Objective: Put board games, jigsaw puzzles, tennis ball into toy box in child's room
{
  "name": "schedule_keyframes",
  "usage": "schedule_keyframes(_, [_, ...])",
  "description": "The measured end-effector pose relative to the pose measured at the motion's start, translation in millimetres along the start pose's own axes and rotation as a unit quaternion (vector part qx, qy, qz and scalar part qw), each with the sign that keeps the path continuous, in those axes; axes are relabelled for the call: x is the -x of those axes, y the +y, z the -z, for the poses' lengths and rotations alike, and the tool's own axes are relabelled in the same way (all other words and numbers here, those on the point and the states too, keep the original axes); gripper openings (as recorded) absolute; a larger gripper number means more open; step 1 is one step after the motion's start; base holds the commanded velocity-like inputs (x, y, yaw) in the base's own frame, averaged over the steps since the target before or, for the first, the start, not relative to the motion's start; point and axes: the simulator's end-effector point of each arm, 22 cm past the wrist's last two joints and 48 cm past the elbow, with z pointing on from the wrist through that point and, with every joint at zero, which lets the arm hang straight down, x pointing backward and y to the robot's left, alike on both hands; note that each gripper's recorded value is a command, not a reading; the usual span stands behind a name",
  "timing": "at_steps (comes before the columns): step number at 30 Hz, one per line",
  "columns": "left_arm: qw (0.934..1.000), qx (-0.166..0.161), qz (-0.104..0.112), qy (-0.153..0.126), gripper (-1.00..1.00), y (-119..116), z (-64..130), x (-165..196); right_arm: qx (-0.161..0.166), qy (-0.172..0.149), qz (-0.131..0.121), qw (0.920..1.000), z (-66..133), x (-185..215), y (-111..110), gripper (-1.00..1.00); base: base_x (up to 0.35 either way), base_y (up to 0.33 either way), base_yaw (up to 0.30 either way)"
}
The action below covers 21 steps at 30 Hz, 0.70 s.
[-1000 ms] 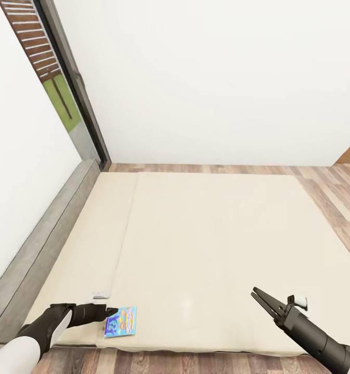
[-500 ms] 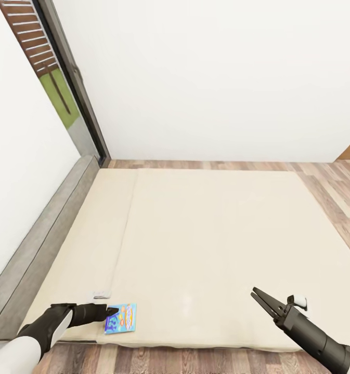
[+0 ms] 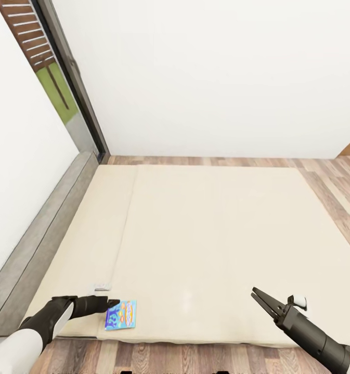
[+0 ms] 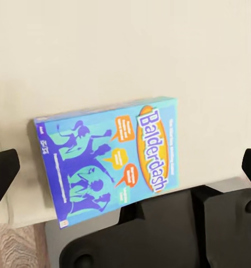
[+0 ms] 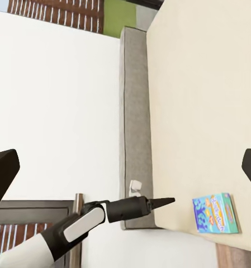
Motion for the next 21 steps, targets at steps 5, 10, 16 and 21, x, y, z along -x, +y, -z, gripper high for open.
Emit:
schedule_keyframes(5, [0.9999,-0.002,0.009,-0.008,1.0,0.4,-1.4,4.9,-0.003,0.001,-0.003,1.0,-0.4,-1.2,-3.2,1.0,0.0,0.0,0.0])
schedule_keyframes(10, [0.9998,-0.001,0.017,-0.011,1.0,2.2,-3.3,5.0,-0.006,0.003,-0.005,1.0,-0.8,-2.5,-6.3,1.0,0.0,0.0,0.0])
schedule_keyframes(16, [0.9998,0.001,0.02,-0.008,1.0,4.5,-6.3,1.4,-0.008,0.005,-0.009,0.9999,-1.6,-4.4,-9.6,1.0,0.0,0.0,0.0])
schedule_keyframes(21, [0.9997,0.002,0.022,-0.004,1.0,5.6,-9.1,-2.1,-0.008,0.007,-0.011,0.9999,-1.8,-5.2,-11.0,1.0,0.0,0.0,0.0])
